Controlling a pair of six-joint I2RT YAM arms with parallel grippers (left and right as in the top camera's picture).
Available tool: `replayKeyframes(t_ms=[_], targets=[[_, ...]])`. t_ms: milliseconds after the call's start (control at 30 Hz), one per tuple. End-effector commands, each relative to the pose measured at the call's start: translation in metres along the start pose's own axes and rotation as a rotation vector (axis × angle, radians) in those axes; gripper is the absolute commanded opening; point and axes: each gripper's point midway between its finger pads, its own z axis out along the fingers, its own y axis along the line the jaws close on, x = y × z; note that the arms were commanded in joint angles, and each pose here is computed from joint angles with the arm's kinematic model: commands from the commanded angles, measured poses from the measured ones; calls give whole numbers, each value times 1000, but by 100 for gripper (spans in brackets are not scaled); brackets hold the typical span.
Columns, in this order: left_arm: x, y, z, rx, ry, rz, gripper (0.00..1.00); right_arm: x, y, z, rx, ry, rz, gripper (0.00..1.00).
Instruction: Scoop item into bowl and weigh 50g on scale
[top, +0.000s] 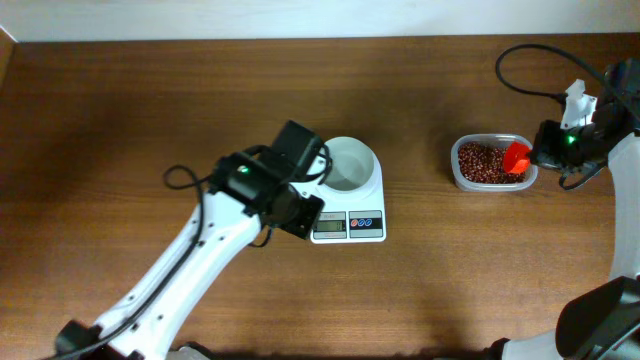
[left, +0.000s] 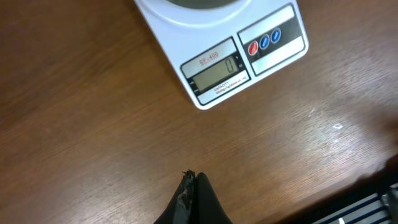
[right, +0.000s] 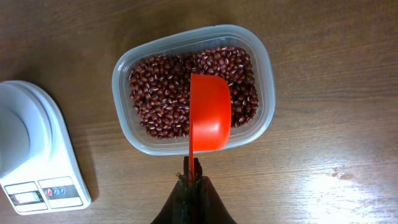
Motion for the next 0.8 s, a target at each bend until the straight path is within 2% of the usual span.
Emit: replayKeyframes(t_ms=[0,67,100,167,200,233,267,567,767], targets=[[-5,-8,22,-30,52,53,0,-7,-2,-3,2,-25,-55,4],[-13,-13,33,-27,42,1,0,-12,-2,-4,4,-47,-59,4],[-15,-16,35,-25,37,2,6,-13,-2,-4,4,-51,-61,4],[-17,-18,37,-24,34,10,39,-15,-2,-3,4,-58,-62,4],[-18,-18,37,-24,30,10,70,-15,-4,0,9,-50,-60,4],[-19,-18,37,-23,26,10,92,-13,-8,3,27,-37,-57,4],[-19,-18,37,-23,24,10,99,-8,-14,9,56,-13,-52,4],[-17,-18,46,-22,26,75,99,0,-29,44,95,83,-52,4],[-22,-18,58,-17,-10,80,99,13,-9,82,14,190,-67,4]])
